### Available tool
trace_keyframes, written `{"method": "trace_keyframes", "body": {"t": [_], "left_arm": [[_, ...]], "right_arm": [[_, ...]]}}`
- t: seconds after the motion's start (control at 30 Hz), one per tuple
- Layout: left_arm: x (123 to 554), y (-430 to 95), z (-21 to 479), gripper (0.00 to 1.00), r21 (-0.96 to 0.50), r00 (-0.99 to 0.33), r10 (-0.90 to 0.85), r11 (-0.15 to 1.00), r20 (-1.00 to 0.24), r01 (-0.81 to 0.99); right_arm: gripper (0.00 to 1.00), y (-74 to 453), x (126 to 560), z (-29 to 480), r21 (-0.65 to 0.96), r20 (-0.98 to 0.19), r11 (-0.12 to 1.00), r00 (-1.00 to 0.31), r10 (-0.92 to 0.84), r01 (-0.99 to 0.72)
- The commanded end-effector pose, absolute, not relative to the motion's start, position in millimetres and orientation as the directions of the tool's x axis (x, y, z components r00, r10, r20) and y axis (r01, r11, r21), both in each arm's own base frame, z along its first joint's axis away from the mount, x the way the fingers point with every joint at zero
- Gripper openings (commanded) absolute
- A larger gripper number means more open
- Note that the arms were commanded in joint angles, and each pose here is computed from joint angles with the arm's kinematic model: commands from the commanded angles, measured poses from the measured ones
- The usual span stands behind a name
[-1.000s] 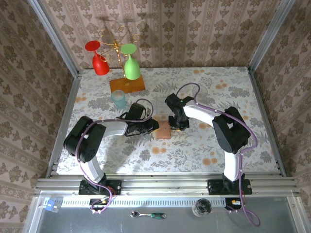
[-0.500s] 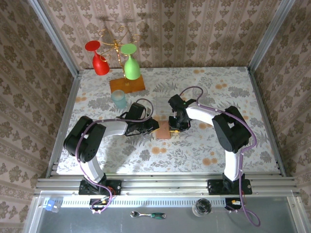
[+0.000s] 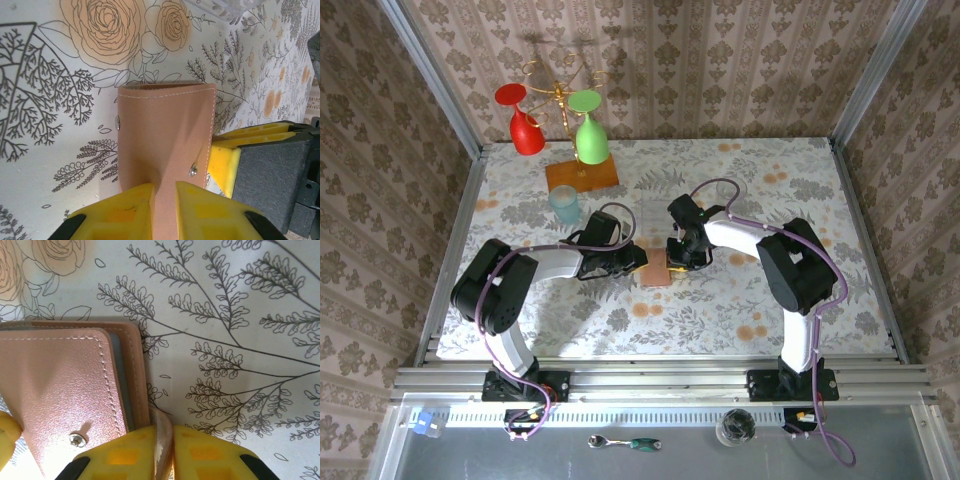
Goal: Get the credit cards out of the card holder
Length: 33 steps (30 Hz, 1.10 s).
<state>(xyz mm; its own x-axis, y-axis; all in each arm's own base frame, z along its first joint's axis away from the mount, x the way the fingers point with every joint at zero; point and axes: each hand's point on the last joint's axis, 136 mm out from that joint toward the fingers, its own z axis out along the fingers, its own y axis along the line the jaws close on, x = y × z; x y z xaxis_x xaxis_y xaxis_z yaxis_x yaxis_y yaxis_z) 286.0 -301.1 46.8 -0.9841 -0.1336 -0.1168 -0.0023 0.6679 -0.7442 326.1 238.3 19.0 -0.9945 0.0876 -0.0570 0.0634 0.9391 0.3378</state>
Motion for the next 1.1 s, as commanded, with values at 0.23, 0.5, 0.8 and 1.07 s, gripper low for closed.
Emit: {"method": "trace_keyframes", "body": {"t": [0.23, 0.5, 0.8, 1.07], "left_arm": [[303, -296, 75, 0.22, -0.760, -0.969, -0.152, 0.648, -0.193, 0.050], [318, -270, 91, 0.23, -0.761, -0.949, -0.195, 0.646, -0.247, 0.065], [334, -235, 107, 0.24, -0.751, -0.920, -0.248, 0.657, -0.305, 0.071], [334, -210, 108, 0.24, -0.749, -0.905, -0.283, 0.661, -0.317, 0.056]], "right_arm": [[0.08, 237, 325, 33, 0.355, -0.080, 0.934, -0.995, 0.068, 0.035], [0.06, 235, 322, 46, 0.350, -0.095, 0.937, -0.995, 0.034, -0.001], [0.06, 237, 322, 67, 0.351, -0.125, 0.936, -0.992, 0.020, -0.025], [0.06, 244, 324, 84, 0.342, -0.144, 0.938, -0.990, -0.004, -0.053]]}}
